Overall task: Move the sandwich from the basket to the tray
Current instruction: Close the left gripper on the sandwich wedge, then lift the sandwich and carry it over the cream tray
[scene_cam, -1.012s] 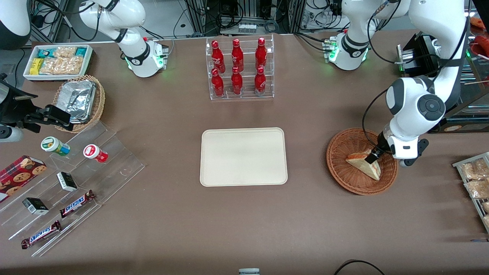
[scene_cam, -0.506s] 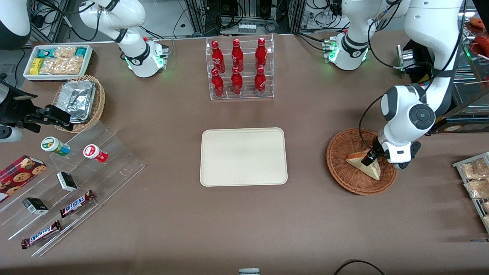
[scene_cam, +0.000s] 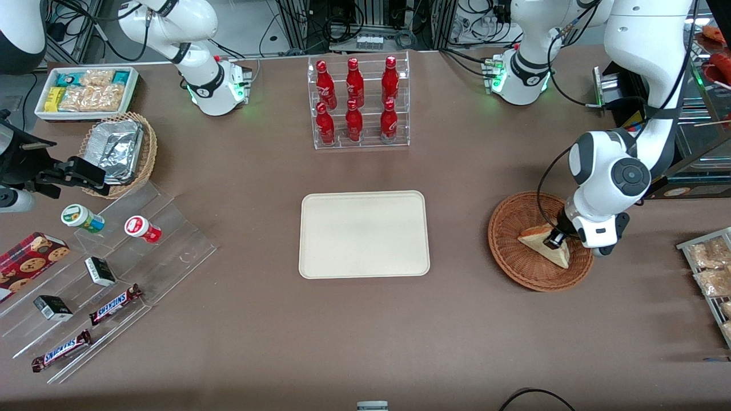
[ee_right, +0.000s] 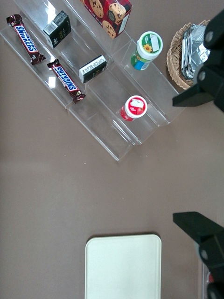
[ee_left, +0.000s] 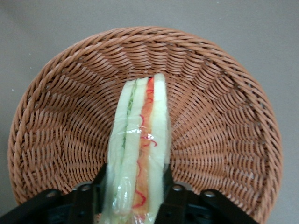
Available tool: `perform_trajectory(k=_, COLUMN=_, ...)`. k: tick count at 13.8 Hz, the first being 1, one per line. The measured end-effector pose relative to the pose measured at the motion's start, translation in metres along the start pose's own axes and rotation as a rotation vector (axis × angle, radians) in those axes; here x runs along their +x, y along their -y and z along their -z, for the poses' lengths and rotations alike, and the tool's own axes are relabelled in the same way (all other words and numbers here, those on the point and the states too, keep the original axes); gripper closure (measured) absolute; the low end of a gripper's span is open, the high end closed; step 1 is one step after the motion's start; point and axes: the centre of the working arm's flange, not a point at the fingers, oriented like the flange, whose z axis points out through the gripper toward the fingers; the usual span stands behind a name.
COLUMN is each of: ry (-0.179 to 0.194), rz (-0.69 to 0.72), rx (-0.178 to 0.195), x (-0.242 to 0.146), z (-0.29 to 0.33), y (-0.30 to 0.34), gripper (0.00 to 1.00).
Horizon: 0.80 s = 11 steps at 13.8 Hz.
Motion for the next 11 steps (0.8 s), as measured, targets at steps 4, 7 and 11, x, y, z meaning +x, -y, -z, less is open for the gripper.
perform_trajectory(k=4, ry=0.046, rz=-0.082, rx=0.083, x=-0.024, z=0.064, y=-0.042, gripper=0.75)
perform_trajectory(k=7, ry=0.047, rz=-0.175, rx=0.126, x=-0.063, z=0.123, y=-0.077, gripper=0.85)
perform_trajectory(k=11, ry=0.020, rz=-0.355, rx=0.103, x=-0.169, z=0.162, y=-0.132, gripper=0.85)
